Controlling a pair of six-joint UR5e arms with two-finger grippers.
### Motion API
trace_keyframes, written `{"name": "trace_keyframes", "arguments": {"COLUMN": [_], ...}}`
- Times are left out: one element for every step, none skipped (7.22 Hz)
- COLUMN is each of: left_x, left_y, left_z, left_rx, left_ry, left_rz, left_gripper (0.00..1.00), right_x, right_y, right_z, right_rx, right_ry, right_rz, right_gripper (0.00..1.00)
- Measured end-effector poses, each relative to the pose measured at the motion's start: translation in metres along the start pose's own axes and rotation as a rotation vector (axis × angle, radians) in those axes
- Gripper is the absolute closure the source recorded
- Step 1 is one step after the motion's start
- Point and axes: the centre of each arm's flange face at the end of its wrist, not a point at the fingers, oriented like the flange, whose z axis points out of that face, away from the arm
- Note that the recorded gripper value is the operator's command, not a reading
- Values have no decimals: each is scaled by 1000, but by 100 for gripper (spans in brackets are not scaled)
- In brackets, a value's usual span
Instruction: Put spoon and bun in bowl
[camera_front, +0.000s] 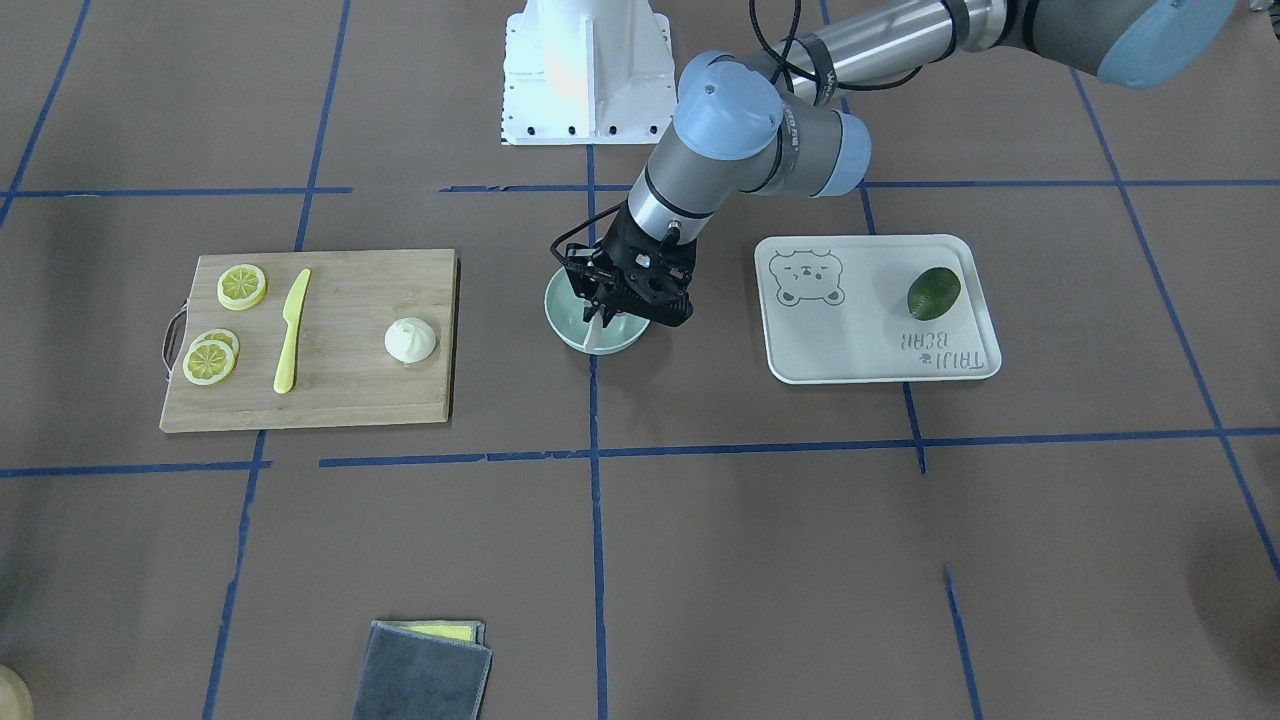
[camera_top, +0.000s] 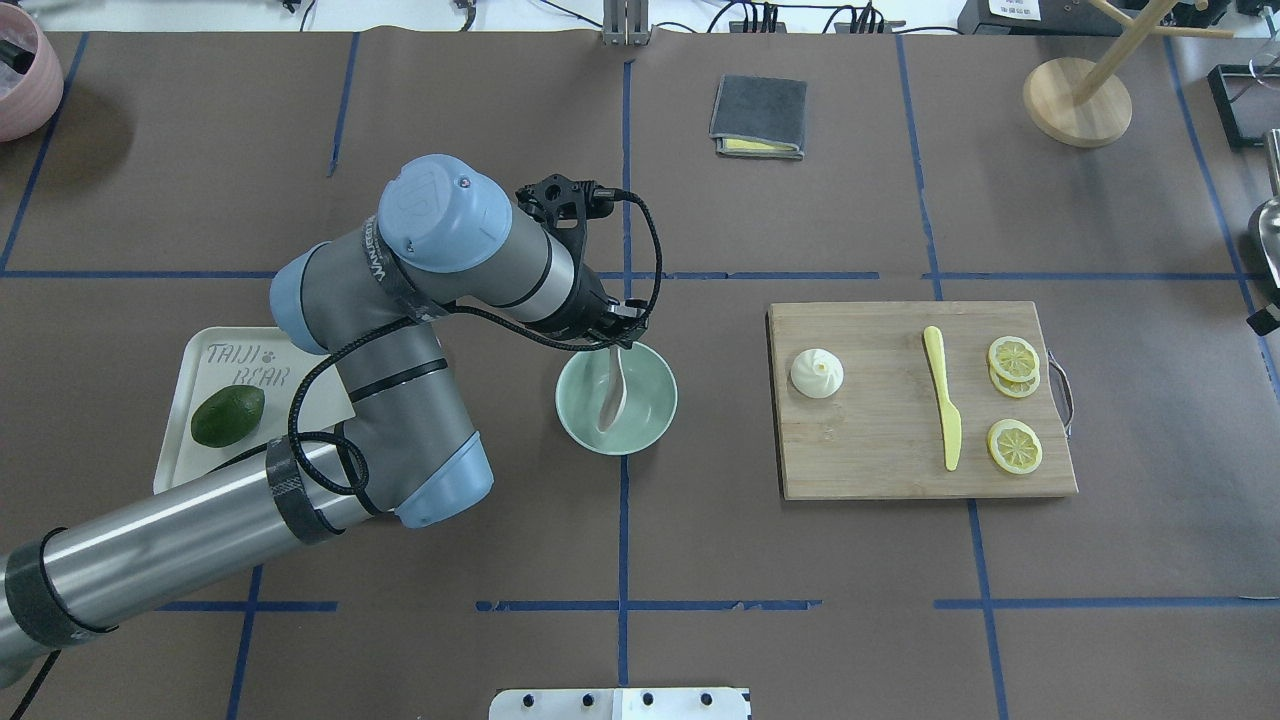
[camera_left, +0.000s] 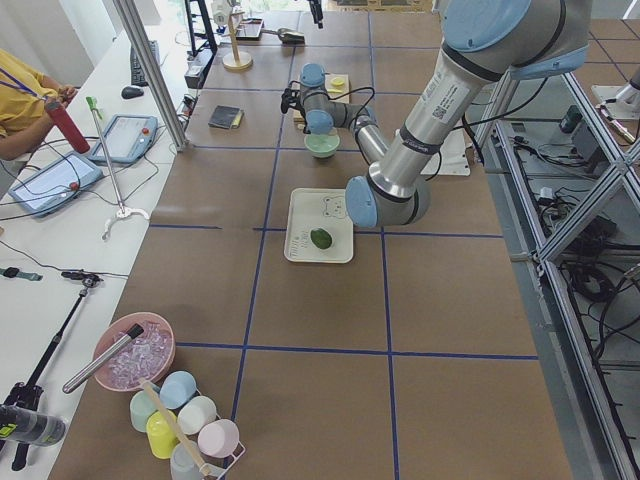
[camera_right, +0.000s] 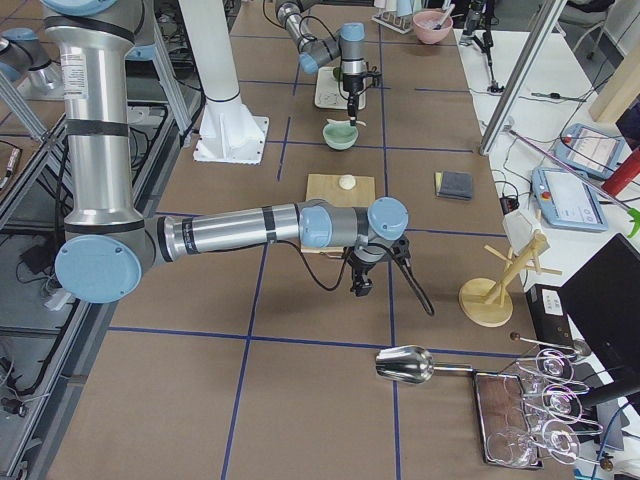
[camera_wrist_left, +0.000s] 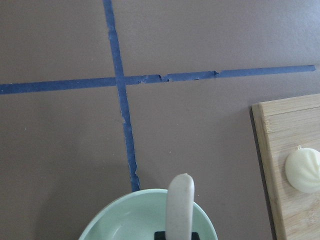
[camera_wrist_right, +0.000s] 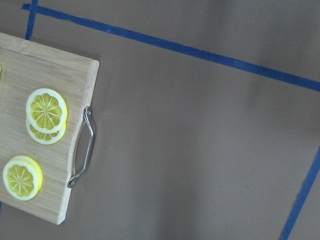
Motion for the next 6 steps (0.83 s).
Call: {"name": "trace_keyframes", "arguments": {"left_x": [-3, -5, -9, -25, -55, -86], "left_y": [-2, -4, -7, -10, -10, -11], "left_z": [2, 3, 1, -4, -16, -32], "left_rx": [14, 21, 28, 37, 46, 60], "left_ry": [-7, -11, -16, -31, -54, -76], "left_rz": [0, 1, 2, 21, 68, 121], "left_gripper": [24, 25, 25, 24, 24, 25], "right_x": [-3, -8, -15, -30, -54, -86], "right_y": [-3, -5, -9, -18, -29, -39], "right_z": [3, 5, 8, 10, 15, 27], "right_rx": [-2, -2, -4, 6, 36, 77], "right_ry": [0, 0, -1, -2, -7, -7], "right_rz": [0, 4, 15, 28, 45, 71], "right_gripper": [0, 0, 0, 0, 0, 0]}}
